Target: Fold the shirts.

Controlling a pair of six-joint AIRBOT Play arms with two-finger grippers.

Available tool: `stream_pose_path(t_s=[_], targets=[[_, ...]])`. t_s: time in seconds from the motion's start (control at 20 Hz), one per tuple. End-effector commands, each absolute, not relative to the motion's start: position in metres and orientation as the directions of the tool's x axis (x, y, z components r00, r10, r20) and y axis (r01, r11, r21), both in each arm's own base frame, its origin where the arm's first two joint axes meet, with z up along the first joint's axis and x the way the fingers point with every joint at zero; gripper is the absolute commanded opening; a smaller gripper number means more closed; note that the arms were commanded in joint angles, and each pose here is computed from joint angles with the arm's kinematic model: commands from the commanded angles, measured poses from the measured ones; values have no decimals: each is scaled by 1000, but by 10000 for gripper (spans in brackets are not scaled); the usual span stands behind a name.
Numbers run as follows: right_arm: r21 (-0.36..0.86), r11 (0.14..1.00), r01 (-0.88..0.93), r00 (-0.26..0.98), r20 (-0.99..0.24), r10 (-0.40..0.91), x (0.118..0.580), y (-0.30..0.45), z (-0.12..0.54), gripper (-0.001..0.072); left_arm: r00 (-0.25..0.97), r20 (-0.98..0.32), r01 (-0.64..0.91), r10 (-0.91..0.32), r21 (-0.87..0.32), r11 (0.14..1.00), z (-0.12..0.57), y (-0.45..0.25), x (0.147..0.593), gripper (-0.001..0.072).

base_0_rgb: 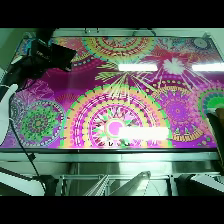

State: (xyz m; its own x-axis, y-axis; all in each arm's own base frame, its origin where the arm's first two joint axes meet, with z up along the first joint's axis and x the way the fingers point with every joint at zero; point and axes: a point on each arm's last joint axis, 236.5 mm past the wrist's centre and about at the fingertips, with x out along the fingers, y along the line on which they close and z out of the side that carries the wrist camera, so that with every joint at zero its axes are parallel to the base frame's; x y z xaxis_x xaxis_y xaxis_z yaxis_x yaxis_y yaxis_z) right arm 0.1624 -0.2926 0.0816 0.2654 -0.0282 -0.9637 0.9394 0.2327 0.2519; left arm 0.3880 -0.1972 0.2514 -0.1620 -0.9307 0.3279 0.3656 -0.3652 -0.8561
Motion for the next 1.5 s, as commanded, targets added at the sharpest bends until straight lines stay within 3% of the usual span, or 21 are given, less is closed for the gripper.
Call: stream_pose_path(t_s=[0.0, 0.15, 0.25, 0.45, 0.65, 1.45], targets=[[525, 434, 733, 581, -814, 3, 283, -252, 148, 28, 5, 168, 469, -986, -871, -146, 254, -178, 405, 1], [499, 642, 582, 605, -794, 69, 335, -176, 157, 27, 155, -194, 503, -969, -828, 246, 216, -150, 401, 4], [492, 736, 465, 585, -795, 161, 350, -104, 136, 27, 230, -299, 471, -926, -799, 375, 199, -141, 384, 14], [494, 832, 251, 426, -829, 363, 310, 43, 56, 27, 202, -318, 329, -926, -869, 370, 144, -154, 313, 21], [498, 861, 107, 339, -832, 439, 271, 118, -2, 27, 207, -346, 162, -915, -911, 380, 73, -172, 258, 22], [539, 837, 89, 320, -812, 489, 268, 138, 1, 28, 264, -360, 264, -895, -865, 426, 87, -175, 233, 21]])
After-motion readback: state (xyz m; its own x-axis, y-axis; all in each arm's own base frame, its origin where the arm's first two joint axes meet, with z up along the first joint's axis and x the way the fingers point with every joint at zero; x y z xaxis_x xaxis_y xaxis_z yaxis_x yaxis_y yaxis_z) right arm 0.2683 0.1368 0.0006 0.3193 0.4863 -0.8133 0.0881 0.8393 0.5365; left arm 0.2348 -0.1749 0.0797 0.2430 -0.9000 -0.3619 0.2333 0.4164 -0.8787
